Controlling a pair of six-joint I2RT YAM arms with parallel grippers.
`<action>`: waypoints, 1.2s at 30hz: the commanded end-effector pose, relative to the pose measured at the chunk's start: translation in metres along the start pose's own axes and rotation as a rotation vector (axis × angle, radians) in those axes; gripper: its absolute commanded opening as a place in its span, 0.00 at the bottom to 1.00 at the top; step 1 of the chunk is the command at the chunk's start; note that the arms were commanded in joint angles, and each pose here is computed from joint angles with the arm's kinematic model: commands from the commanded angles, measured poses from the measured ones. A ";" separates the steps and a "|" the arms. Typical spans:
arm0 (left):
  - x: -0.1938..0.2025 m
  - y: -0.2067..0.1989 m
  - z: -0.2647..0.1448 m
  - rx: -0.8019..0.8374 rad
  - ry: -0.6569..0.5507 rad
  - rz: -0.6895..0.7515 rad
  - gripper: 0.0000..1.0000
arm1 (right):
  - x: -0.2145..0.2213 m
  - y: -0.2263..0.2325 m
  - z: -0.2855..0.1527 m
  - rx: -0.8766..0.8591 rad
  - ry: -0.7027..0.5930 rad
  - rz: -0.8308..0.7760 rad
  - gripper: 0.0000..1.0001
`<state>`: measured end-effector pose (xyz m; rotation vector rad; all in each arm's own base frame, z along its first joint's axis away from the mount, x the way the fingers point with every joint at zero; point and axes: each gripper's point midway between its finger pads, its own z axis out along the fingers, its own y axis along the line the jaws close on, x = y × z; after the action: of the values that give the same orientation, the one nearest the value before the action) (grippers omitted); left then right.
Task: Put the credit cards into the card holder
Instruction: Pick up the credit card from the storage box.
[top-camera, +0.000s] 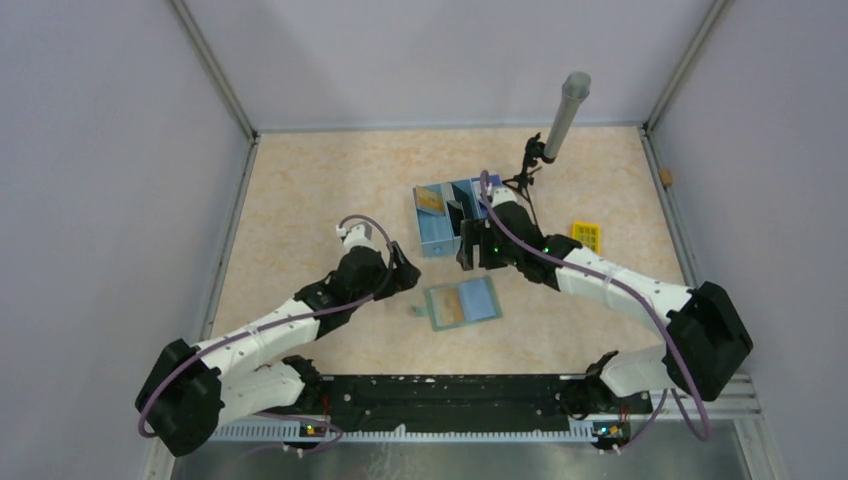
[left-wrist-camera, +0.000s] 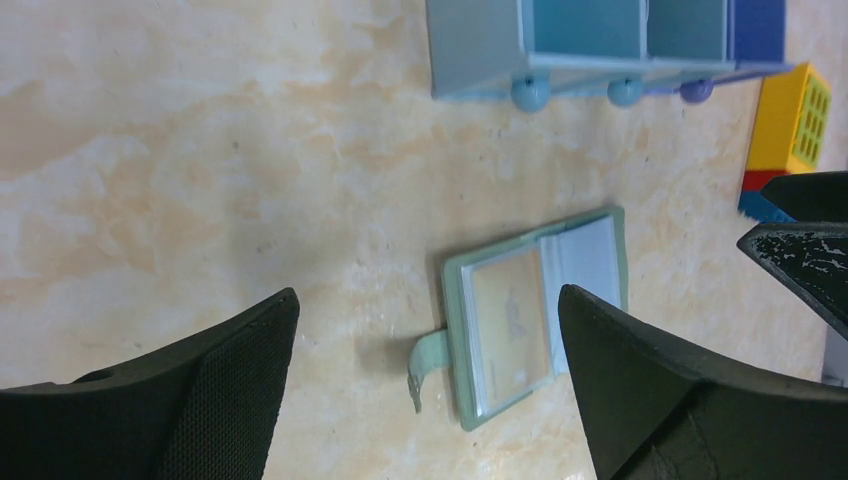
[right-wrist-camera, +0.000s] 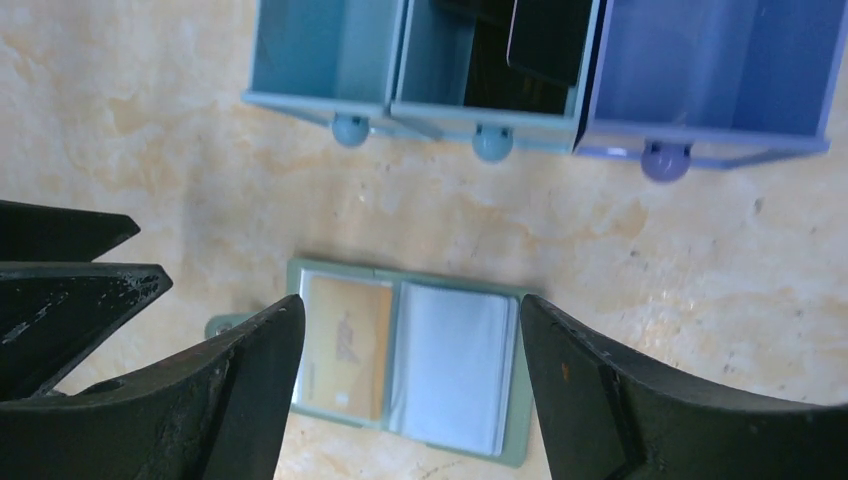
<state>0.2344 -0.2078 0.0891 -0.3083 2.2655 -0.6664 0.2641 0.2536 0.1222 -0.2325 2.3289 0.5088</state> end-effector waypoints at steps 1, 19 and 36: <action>-0.042 -0.023 -0.001 0.107 -0.052 0.014 0.99 | -0.055 0.019 0.008 -0.071 -0.081 -0.066 0.78; -0.072 0.017 0.011 0.047 -0.063 -0.031 0.99 | -0.137 0.064 0.098 -0.098 -0.162 -0.153 0.70; -0.073 0.019 0.010 0.061 -0.077 -0.040 0.99 | -0.139 0.070 0.167 -0.017 -0.130 -0.226 0.62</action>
<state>0.2881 -0.1637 0.1063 -0.3684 2.2227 -0.6955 0.4312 0.3833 0.1189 -0.4545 2.1825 0.4747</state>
